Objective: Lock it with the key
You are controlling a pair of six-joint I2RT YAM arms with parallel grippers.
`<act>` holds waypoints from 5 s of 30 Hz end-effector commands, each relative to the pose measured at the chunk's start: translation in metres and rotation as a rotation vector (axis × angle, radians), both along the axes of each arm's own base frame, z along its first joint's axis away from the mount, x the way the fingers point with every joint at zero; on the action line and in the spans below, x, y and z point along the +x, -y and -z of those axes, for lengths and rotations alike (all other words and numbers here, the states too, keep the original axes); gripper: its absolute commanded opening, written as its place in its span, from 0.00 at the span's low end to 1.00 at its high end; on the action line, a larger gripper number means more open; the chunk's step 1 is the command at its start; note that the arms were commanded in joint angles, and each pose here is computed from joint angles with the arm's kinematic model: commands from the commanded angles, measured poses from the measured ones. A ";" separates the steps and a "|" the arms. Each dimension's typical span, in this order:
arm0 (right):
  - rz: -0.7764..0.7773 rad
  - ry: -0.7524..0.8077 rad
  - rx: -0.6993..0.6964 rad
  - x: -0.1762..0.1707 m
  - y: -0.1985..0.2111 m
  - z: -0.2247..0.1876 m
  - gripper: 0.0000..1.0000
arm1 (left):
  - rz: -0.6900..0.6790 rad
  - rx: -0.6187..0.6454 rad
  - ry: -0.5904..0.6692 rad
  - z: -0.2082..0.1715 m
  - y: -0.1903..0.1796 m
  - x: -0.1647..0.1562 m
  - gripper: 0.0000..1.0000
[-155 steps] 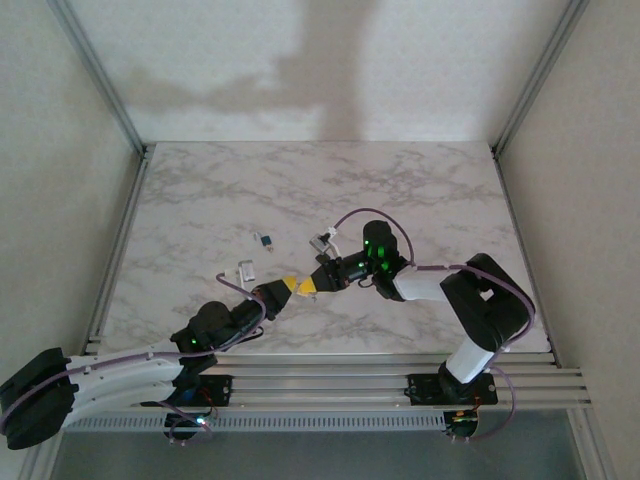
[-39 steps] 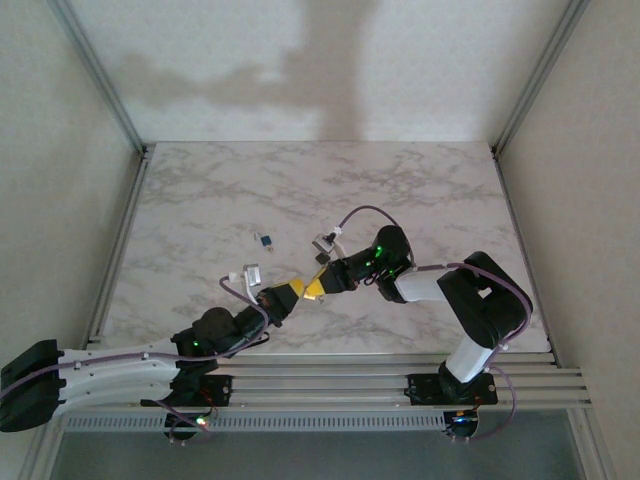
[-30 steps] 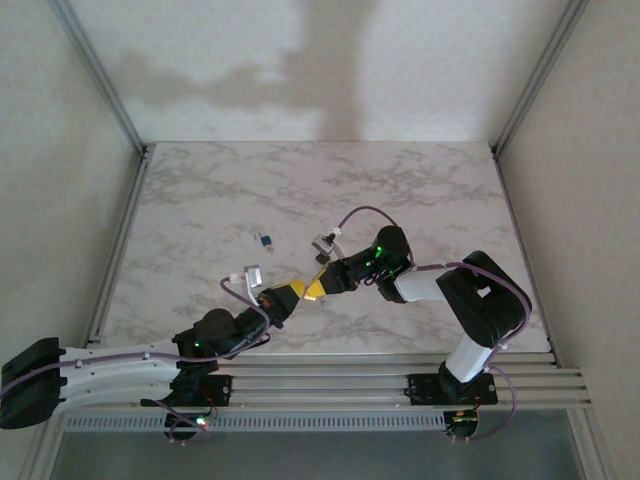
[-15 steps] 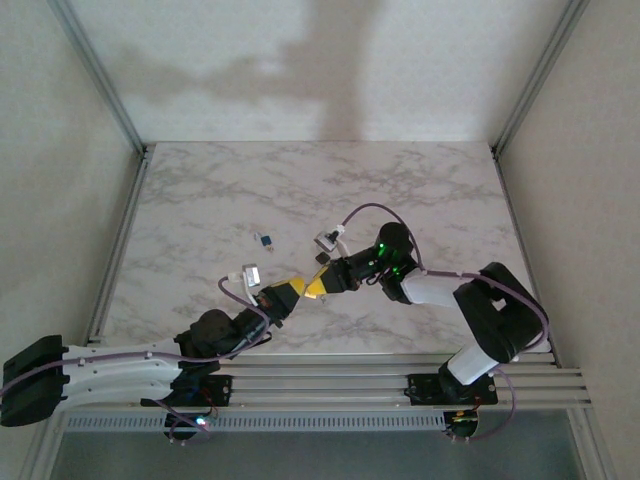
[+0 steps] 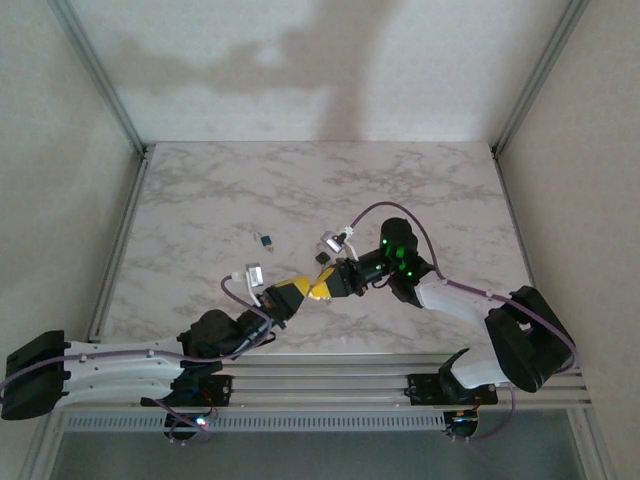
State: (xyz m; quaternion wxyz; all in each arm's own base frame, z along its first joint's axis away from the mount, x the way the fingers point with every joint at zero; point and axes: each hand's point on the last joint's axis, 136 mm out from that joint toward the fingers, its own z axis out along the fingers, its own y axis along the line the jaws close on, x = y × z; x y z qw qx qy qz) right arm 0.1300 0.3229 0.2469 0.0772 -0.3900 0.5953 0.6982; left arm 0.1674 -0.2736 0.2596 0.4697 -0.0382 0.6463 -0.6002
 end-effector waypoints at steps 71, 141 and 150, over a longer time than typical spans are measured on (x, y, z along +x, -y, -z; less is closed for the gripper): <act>0.171 -0.045 -0.074 0.008 -0.033 0.002 0.03 | 0.243 -0.058 -0.080 0.013 0.018 -0.031 0.00; 0.579 -0.240 -0.203 0.104 0.029 0.070 0.47 | 0.033 -0.356 -0.420 0.062 -0.010 0.117 0.00; 0.577 -0.239 -0.193 0.103 0.030 0.067 0.42 | 0.038 -0.382 -0.440 0.068 -0.009 0.121 0.00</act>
